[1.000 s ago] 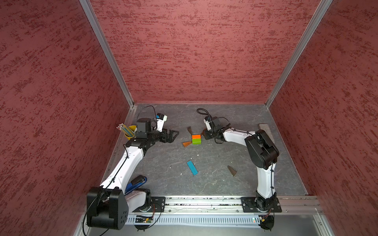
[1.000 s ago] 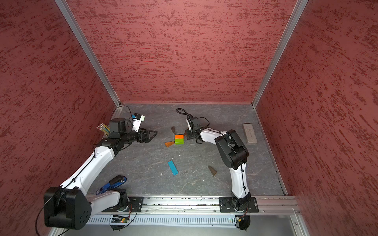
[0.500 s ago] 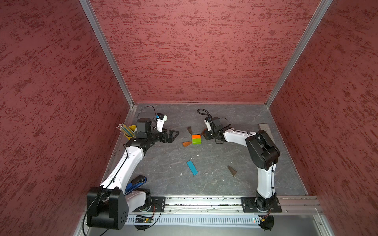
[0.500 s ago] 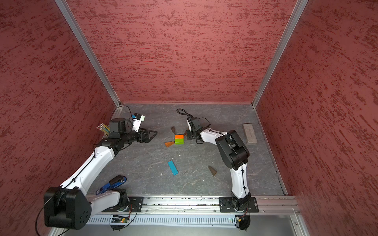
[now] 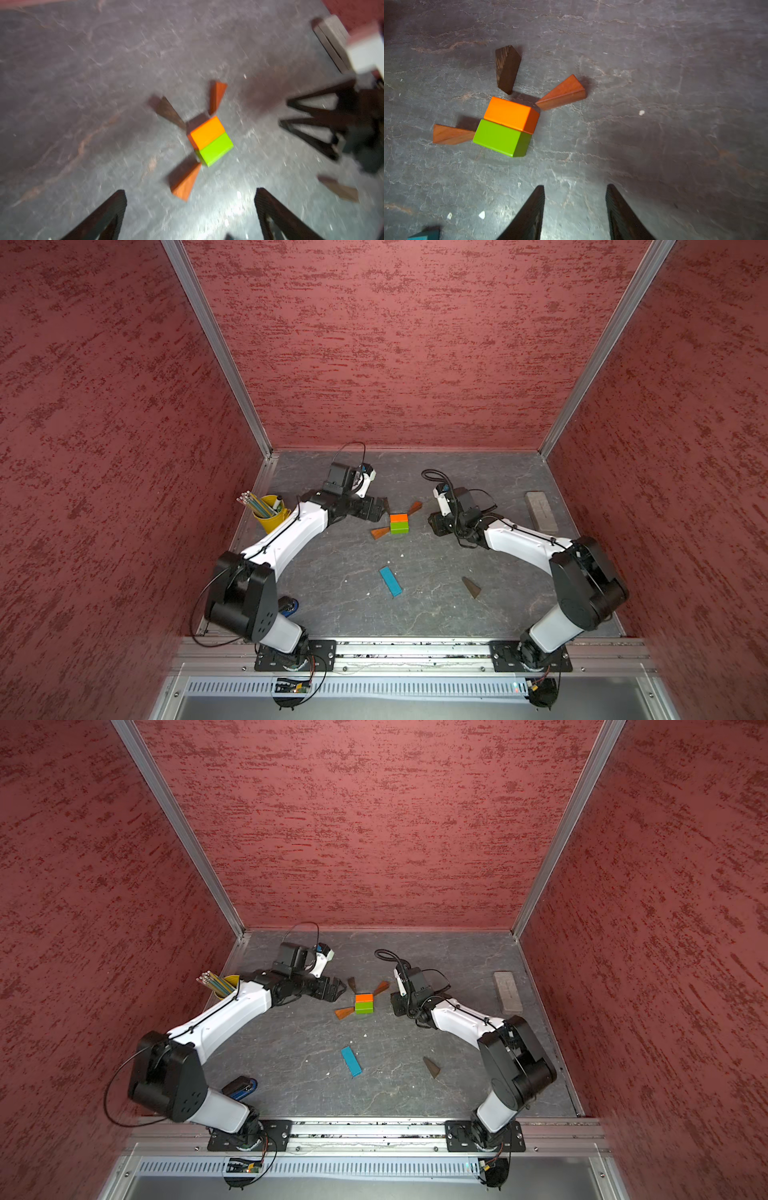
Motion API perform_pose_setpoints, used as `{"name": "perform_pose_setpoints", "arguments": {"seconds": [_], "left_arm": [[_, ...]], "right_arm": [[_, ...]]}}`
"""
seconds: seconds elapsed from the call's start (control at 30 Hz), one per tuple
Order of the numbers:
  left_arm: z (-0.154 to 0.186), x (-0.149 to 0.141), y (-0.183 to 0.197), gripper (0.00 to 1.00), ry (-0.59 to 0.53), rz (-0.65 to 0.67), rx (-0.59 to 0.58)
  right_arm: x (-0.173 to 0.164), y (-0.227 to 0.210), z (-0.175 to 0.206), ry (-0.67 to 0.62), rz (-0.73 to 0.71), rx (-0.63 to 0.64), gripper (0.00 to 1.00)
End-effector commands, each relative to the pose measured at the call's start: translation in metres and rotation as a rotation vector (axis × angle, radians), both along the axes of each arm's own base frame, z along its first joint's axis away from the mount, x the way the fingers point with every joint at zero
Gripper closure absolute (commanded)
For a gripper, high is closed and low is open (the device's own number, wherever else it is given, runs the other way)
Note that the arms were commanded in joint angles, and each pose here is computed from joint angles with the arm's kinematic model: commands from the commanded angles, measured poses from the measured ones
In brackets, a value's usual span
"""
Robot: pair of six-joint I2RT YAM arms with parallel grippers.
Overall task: Assemble a small pinwheel with building blocks
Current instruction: Assemble the building block at the center of the board, then adjust the building block at the center of the board.
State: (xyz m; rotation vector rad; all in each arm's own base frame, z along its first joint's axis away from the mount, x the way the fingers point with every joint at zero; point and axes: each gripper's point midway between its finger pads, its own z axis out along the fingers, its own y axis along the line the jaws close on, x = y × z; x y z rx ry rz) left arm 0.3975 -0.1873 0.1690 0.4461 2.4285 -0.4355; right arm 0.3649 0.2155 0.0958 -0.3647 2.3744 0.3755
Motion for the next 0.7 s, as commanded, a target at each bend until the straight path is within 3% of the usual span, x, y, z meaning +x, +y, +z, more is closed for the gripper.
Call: {"name": "perform_pose_setpoints", "arguments": {"seconds": [0.0,0.2,0.37,0.5,0.67], "left_arm": [[-0.022,0.017,0.014,0.05,0.115,0.153,0.101],[-0.053,0.043,0.005,0.17,0.236,0.334,0.041],[-0.064,0.056,-0.006,0.26,0.254,0.416,-0.013],[-0.065,0.052,0.0,0.29,0.238,0.396,0.056],[-0.075,0.022,0.016,0.33,0.278,0.345,0.224]], "right_arm": [[-0.003,-0.016,0.011,-0.068,-0.043,0.0,0.47],[-0.016,-0.025,0.025,-0.117,-0.048,0.068,0.45],[-0.021,-0.022,0.03,-0.13,-0.015,0.091,0.45],[-0.027,-0.025,0.036,-0.149,-0.01,0.099,0.45],[-0.035,-0.033,0.032,-0.155,-0.02,0.096,0.44]]}}
